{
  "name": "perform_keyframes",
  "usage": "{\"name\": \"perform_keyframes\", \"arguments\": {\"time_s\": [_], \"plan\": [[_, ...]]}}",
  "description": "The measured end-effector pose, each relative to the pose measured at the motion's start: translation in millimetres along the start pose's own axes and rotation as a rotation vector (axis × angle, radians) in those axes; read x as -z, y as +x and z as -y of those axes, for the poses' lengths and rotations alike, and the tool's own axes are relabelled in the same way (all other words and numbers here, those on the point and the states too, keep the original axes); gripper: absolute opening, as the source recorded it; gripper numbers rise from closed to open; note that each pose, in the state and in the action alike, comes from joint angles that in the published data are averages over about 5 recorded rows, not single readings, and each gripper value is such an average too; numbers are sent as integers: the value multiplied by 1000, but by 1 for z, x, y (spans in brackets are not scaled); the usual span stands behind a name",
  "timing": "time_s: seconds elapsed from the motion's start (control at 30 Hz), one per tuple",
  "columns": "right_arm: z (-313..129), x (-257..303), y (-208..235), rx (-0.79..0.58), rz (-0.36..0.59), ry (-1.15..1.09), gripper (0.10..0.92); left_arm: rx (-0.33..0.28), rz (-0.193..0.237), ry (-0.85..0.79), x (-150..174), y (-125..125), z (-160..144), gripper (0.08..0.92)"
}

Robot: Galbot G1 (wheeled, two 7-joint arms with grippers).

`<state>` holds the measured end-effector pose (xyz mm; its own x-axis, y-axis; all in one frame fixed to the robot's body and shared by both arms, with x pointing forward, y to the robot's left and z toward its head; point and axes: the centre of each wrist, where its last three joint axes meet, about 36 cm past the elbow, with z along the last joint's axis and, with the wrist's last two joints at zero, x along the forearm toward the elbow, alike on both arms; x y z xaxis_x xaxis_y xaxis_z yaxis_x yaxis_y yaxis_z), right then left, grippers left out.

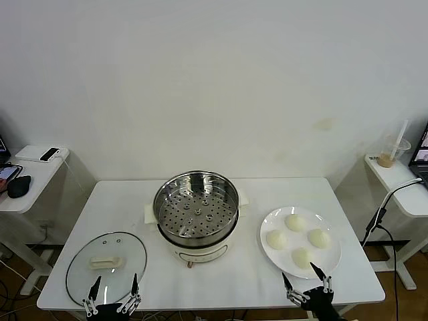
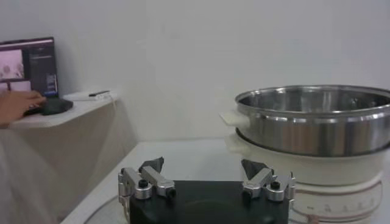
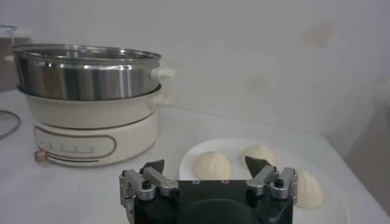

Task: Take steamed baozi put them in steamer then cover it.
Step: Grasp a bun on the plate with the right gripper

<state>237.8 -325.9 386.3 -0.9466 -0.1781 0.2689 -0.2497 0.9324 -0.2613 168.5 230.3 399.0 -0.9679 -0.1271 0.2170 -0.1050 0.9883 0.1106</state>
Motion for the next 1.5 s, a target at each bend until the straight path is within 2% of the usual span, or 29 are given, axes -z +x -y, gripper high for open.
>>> {"name": "perform_keyframes", "arguments": {"time_s": [0.27, 0.47, 0.83, 1.17, 1.5], "plan": [[57, 20, -25, -18, -19, 272, 823, -38, 2, -8, 8, -4, 4, 823], [108, 43, -61, 21, -57, 525, 823, -67, 19, -33, 13, -9, 5, 823], [179, 99, -154, 291, -210, 836, 823, -86, 25, -59, 11, -19, 9, 823], [198, 137, -243, 593, -354, 925, 823, -75, 31, -70, 10, -26, 6, 823], [187, 145, -308, 763, -485, 974, 823, -67, 44, -74, 12, -31, 5, 823]]}}
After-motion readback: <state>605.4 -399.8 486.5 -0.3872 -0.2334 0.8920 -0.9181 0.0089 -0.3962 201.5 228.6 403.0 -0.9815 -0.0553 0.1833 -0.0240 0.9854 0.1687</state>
